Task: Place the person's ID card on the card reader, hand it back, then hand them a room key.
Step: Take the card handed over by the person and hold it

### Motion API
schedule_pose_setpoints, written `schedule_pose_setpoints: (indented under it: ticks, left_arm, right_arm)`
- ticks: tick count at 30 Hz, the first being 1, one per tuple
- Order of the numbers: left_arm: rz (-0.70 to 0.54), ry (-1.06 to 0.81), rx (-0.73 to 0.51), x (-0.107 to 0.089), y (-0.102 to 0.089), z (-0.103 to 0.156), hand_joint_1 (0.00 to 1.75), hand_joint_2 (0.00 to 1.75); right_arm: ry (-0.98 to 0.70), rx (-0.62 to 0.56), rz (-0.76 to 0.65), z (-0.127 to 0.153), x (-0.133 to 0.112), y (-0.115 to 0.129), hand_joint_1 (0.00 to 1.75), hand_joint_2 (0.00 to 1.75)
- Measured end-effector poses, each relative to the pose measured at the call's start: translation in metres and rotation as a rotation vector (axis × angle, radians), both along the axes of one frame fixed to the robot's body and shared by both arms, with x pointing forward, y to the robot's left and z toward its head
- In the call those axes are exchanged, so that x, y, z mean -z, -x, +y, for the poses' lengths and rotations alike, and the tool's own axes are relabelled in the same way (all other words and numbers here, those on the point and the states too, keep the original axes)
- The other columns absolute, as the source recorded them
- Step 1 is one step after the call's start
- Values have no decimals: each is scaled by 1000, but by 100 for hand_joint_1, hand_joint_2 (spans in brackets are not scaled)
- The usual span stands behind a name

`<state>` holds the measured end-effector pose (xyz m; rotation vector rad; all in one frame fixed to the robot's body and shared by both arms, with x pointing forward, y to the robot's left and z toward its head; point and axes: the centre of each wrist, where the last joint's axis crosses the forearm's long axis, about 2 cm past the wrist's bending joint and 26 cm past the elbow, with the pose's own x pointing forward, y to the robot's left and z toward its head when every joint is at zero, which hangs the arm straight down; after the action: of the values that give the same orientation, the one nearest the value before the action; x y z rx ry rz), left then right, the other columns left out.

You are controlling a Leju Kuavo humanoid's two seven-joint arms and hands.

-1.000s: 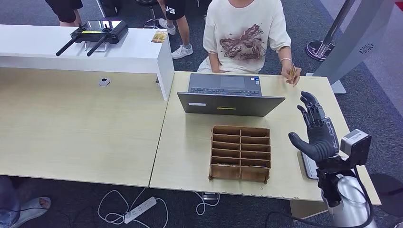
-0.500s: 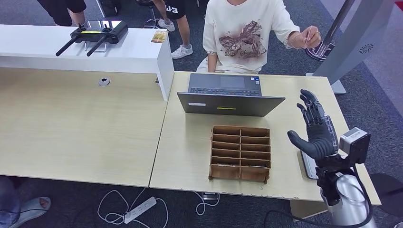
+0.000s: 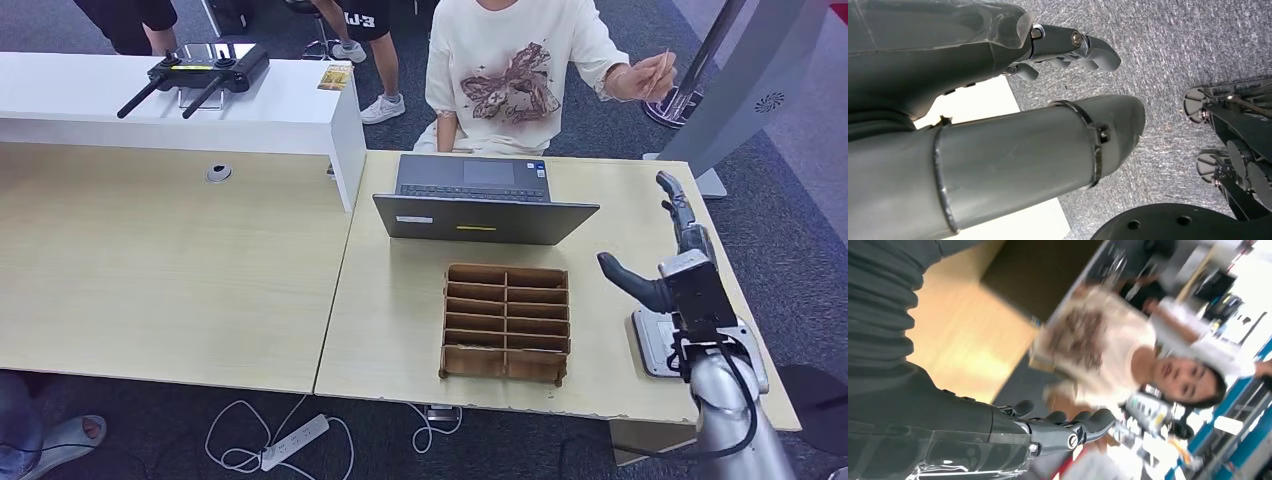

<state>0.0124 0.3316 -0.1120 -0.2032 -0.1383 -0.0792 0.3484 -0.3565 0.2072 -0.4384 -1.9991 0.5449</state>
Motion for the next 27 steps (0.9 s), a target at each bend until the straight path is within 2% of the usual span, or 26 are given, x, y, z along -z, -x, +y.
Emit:
schedule_pose_setpoints:
  ticks: [5, 9, 17, 27]
  left_arm:
    - [-3, 2, -1, 0, -1, -6, 0, 0]
    - [-5, 6, 4, 0, -3, -9, 0, 0]
    - [1, 6, 36, 0, -4, -10, 0, 0]
    - [10, -4, 88, 0, -8, -8, 0, 0]
  right_arm:
    - [324, 316, -215, 3, -39, -37, 0, 175]
    - [507, 463, -328, 21, -65, -65, 0, 175]
    - [613, 518, -314, 51, -109, -115, 0, 175]
    - [690, 555, -212, 54, -122, -142, 0, 175]
